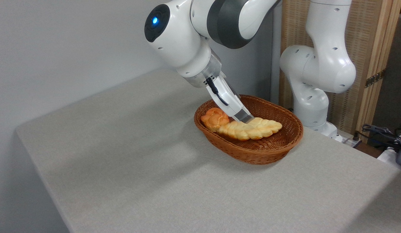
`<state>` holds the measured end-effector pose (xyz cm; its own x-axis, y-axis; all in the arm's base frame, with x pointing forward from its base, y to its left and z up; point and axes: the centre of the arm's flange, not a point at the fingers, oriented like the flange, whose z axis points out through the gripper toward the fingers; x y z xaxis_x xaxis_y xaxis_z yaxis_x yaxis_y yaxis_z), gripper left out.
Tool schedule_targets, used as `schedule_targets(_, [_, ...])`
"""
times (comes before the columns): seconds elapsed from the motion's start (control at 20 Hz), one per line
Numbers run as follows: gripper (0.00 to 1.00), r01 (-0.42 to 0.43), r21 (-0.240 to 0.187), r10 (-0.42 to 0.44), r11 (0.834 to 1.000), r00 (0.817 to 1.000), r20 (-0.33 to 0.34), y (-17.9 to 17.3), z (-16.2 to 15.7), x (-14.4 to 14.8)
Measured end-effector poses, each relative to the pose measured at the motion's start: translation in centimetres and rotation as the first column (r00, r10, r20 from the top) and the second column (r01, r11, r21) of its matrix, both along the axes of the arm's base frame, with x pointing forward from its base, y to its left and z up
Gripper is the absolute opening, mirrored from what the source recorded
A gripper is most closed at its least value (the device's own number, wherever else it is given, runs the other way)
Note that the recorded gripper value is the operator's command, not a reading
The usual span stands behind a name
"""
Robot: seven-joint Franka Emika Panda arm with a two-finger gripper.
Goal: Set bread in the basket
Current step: 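Lift the braided roll and carry it over the wicker basket, lowering it in, then open the gripper and raise it away from the basket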
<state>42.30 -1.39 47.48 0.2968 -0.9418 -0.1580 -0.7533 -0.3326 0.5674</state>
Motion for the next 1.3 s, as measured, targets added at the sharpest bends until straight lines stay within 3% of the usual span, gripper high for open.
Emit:
schedule_targets(0.2, [1.00, -0.001, -0.001, 0.001, 1.000, 0.998, 0.065, -0.1, 1.0, 0.9])
schedule_targets(0.4, [1.00, -0.006, -0.004, 0.007, 1.000, 0.975, 0.223, -0.1, 4.4, 3.2])
schedule_targets(0.6, [1.00, -0.015, -0.009, 0.017, 1.000, 0.924, 0.381, -0.1, 7.8, 5.1])
schedule_targets(0.75, [1.00, -0.068, -0.008, 0.064, 0.998, 0.868, 0.492, -0.1, 9.3, 6.6])
schedule_targets(1.0, [1.00, -0.186, -0.016, 0.161, 0.982, 0.801, 0.576, -0.1, 9.8, 8.1])
schedule_targets(1.1, [1.00, -0.277, -0.029, 0.236, 0.961, 0.756, 0.610, 0.0, 9.8, 9.0])
schedule_targets(1.15, [1.00, -0.303, -0.033, 0.258, 0.952, 0.743, 0.618, 0.0, 9.8, 9.2])
schedule_targets(1.3, [1.00, -0.421, -0.050, 0.355, 0.906, 0.688, 0.632, 0.0, 9.5, 10.0])
